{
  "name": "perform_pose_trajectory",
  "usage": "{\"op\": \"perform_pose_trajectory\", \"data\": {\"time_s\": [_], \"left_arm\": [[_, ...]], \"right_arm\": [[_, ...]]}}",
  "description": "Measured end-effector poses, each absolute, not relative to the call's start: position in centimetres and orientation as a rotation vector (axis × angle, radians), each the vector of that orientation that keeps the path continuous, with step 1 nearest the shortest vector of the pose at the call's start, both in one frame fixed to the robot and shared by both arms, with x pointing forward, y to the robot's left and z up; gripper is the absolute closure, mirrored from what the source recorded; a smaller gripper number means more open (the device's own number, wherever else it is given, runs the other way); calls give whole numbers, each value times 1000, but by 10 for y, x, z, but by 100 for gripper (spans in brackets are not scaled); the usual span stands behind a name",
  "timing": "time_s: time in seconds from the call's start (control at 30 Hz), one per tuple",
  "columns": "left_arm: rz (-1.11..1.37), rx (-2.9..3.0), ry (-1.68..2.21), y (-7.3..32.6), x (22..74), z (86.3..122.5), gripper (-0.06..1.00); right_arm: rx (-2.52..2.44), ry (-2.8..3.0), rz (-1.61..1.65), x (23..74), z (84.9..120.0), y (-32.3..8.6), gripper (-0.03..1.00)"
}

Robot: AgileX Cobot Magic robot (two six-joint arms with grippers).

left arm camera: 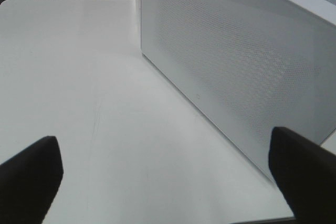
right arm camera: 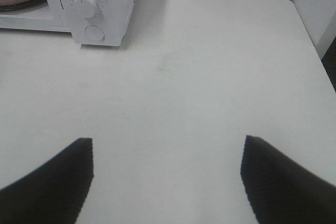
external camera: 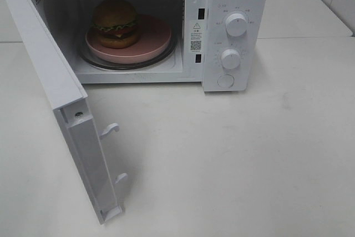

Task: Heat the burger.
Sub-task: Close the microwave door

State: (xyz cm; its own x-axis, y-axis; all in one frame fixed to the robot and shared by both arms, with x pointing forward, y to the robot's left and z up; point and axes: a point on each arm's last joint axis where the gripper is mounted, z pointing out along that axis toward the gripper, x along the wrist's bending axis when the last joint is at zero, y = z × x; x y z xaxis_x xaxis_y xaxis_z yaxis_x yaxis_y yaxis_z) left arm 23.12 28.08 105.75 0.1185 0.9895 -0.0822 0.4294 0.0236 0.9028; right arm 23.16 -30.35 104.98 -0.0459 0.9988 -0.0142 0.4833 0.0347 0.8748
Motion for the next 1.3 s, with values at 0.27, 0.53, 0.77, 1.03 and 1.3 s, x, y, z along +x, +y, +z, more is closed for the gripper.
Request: {"op": "perform_pose_trajectory", "data": {"time_s": [0.27,0.53,0.77,1.03,1.3], "left_arm": [[826,1541,1441,281,231,1058,-5],[826,1541,1441,281,231,1058,-5],[825,1540,1441,281,231,1058,-5],[853,1493,1404,281,234,1076,-2],[827,1486,1457,285,265,1085,12]], "right_arm": [[1531,1616,938,232,1050,-303,21],[1531,1616,938,232,1050,-303,21],[1531,1616,938,232,1050,-303,21],[1537,1612,942,232,1050,-303,21],[1538,1611,942,232,1050,-303,21]]}}
